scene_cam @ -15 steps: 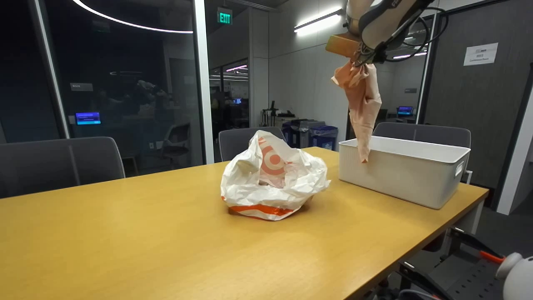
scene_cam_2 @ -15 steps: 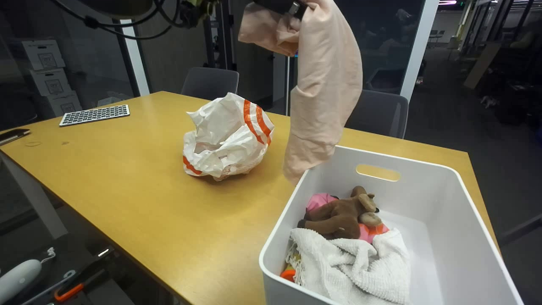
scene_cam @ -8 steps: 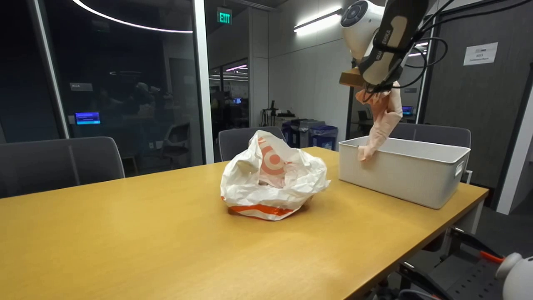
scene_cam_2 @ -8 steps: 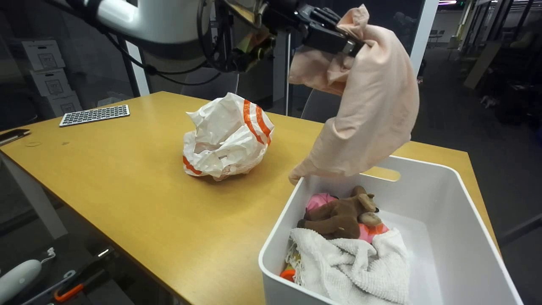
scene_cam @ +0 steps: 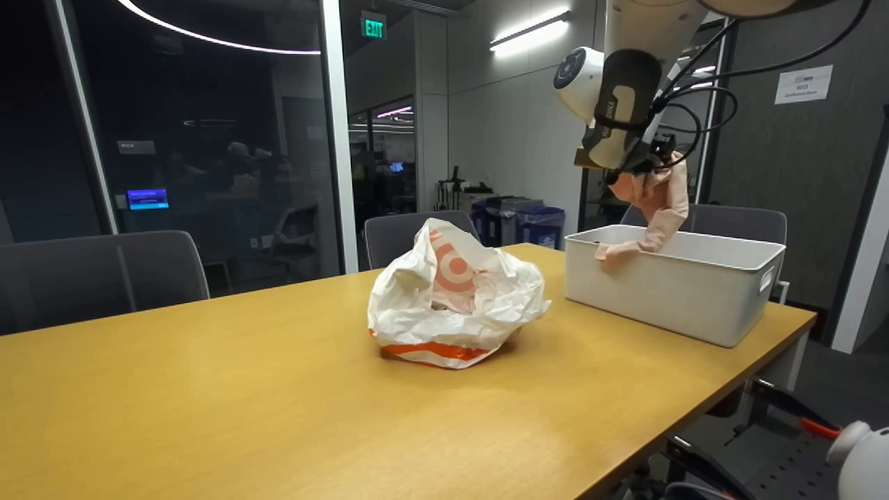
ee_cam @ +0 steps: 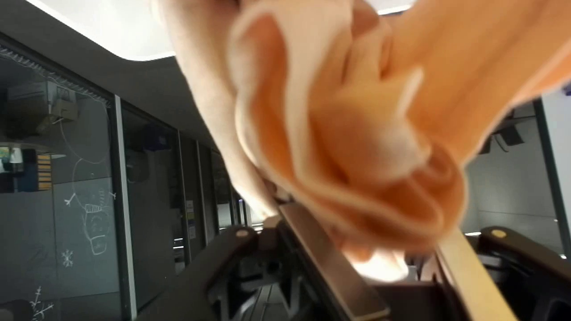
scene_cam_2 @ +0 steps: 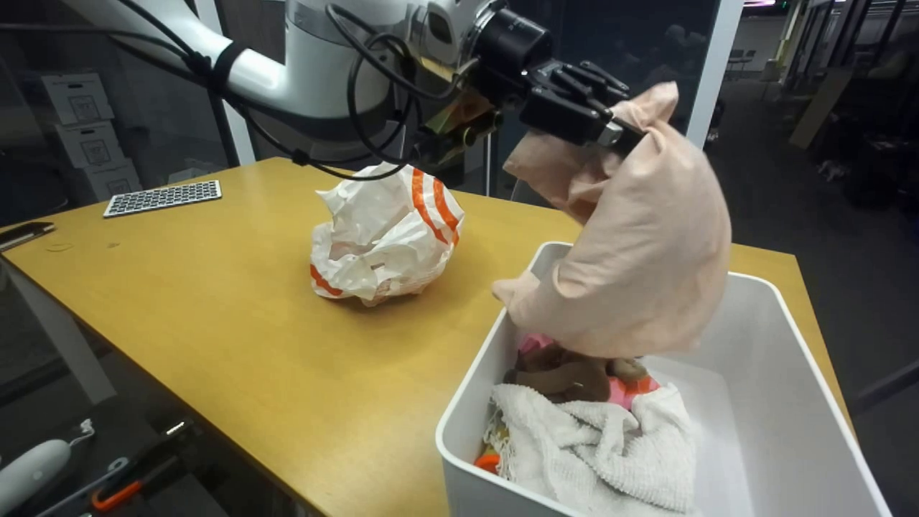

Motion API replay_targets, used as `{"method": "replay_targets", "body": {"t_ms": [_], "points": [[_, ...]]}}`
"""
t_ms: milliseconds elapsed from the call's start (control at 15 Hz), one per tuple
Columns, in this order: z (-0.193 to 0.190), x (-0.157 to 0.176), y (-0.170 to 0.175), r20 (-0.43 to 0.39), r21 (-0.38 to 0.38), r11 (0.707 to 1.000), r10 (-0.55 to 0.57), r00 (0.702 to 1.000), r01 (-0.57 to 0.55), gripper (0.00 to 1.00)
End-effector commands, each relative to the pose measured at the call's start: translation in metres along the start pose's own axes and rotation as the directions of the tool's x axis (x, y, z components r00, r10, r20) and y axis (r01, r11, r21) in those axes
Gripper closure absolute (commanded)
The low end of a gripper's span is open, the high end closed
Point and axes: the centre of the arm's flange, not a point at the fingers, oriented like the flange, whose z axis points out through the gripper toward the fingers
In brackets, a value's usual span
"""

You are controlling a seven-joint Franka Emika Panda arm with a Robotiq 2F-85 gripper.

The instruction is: Remove the clothes from the plastic bag and place them in the storage box

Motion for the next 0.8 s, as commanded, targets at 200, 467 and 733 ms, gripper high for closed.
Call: {"method": "replay_targets", "body": {"t_ms": [200, 467, 733], "points": [[-0.009, 0.011, -0.009, 0.074, -0.031, 0.998, 0.049, 0.996, -0.047, 0.00], [-0.045, 0.034, -0.002, 0.241, 0.031, 0.996, 0.077, 0.967, -0.088, 0.00], [-0.096, 0.079, 0.015, 0.350, 0.149, 0.985, 0.025, 0.936, -0.082, 0.00]]}}
